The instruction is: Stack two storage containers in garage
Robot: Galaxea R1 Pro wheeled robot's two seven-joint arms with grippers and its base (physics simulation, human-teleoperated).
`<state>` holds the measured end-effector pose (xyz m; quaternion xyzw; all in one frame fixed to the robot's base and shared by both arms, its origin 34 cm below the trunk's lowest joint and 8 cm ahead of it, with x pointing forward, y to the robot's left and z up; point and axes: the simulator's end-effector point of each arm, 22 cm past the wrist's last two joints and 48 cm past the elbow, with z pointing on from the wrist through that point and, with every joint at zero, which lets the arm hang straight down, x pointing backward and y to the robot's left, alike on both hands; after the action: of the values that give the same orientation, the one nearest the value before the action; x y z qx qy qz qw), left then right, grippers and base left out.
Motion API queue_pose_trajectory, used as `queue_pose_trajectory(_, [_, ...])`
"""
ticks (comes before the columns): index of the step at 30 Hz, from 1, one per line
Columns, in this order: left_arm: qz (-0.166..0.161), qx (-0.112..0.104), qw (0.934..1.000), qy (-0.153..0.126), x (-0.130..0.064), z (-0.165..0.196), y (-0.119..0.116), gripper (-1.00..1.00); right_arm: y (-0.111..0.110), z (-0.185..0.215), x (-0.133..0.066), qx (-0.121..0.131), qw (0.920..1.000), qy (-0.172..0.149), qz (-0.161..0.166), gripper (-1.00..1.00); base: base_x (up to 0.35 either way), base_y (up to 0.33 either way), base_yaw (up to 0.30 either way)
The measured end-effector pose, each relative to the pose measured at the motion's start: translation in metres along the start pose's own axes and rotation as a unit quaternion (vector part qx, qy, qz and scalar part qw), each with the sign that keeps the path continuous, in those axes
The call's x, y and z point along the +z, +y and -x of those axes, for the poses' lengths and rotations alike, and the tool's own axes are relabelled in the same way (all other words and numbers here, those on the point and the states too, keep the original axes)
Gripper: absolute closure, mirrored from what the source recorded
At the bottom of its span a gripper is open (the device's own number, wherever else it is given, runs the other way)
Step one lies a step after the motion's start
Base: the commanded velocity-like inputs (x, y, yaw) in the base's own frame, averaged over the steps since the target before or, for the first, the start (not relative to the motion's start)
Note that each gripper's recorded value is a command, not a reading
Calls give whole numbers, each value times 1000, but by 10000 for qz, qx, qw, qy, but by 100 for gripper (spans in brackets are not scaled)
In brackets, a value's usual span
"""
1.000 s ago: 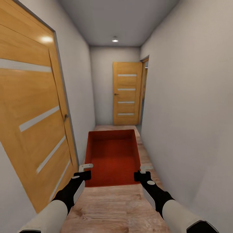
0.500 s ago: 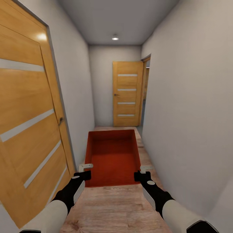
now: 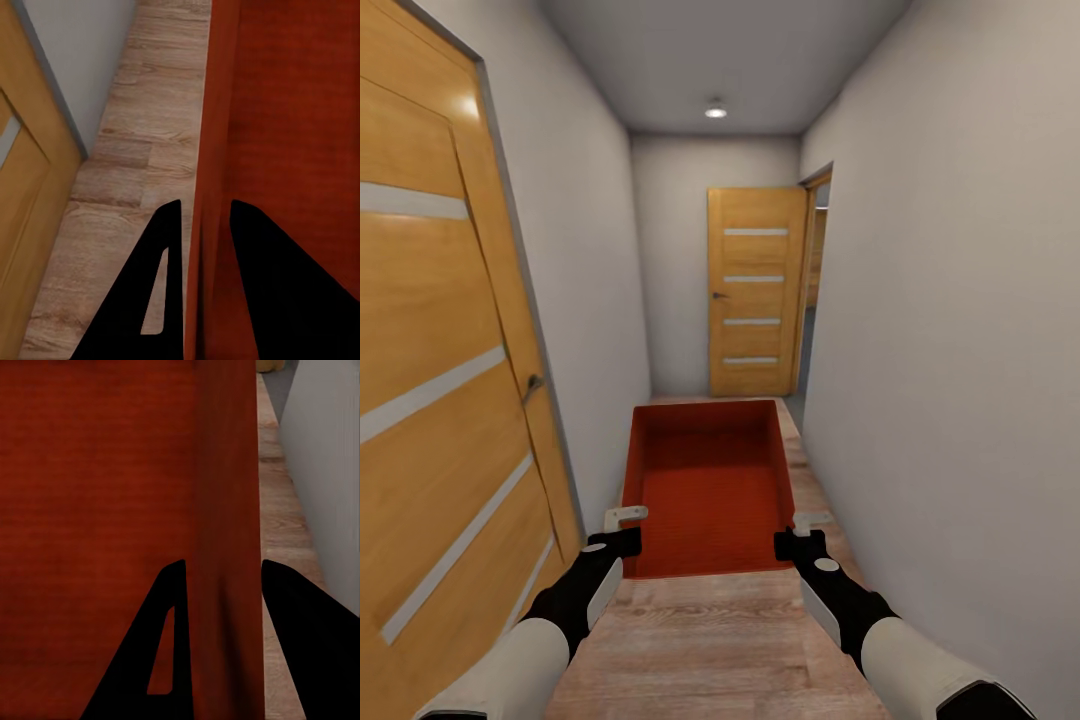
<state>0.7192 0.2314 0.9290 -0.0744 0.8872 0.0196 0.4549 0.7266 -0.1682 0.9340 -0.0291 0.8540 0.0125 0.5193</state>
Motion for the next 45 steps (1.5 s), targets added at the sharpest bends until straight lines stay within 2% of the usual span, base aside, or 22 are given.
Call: queue_pose_trajectory(45, [1, 5, 10000, -2, 0, 0, 0, 100, 0, 0, 0, 2, 10000, -1, -1, 100, 322, 0, 0])
